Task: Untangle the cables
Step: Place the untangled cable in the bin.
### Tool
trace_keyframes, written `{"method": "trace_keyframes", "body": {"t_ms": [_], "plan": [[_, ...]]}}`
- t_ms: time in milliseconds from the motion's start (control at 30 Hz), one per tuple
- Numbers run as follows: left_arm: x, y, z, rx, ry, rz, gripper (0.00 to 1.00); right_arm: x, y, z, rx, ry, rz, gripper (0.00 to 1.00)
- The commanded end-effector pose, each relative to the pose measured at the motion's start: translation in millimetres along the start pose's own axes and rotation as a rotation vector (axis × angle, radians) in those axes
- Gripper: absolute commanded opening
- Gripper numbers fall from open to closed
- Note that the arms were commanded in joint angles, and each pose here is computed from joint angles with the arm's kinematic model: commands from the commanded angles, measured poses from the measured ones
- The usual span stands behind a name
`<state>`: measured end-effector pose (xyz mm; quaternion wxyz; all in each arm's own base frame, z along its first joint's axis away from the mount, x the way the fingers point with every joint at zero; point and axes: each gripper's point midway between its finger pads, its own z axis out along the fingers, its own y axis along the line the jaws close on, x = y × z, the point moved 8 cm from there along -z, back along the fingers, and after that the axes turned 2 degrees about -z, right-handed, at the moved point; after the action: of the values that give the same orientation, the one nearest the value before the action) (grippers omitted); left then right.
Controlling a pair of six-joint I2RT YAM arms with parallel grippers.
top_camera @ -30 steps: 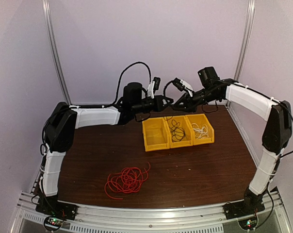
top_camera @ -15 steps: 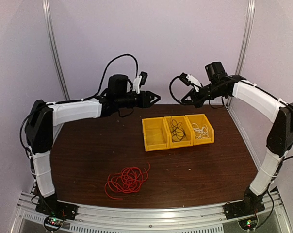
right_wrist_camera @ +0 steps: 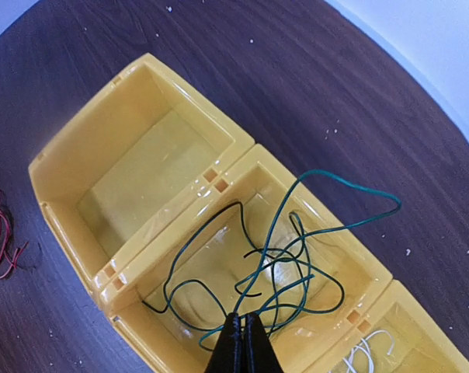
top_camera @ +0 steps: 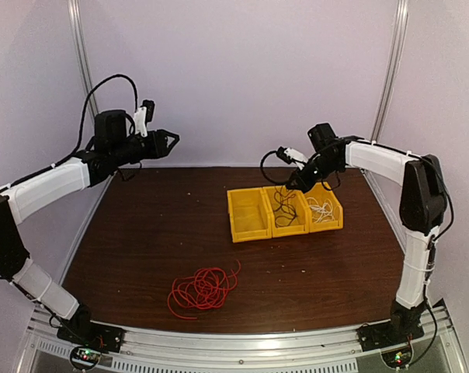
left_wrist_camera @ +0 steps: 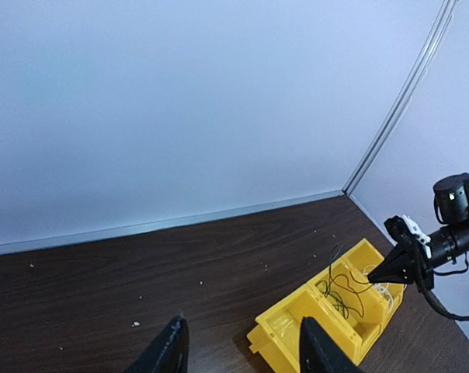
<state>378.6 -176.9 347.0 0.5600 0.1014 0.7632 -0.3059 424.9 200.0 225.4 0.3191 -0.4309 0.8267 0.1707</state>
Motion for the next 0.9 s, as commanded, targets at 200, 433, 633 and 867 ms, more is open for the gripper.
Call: {"method": "trace_keyframes", "body": {"t_ms": [200,433,633,867], "plan": [[77.1,31.2,-34.8,-0.232,0.105,0.165,0.50,18.4,20.6,29.9,-0.058,0.123,0.018,0.00],[77.7,32.9,-28.9,-0.228,0.124,0.208,0.50,39.7,61.7,16.6,-0.269,0.203,-0.039,0.00],[84.2,35.1,-32.6,-0.239,0.124,0.214,0.50,38.1,65.3,15.3,-0.286,0.213,-0.049,0.00],[91.2,41.8,-30.5,-0.280,0.128,0.217,0.50,24.3,18.4,48.0,-0.112,0.221,0.022,0.00]]}}
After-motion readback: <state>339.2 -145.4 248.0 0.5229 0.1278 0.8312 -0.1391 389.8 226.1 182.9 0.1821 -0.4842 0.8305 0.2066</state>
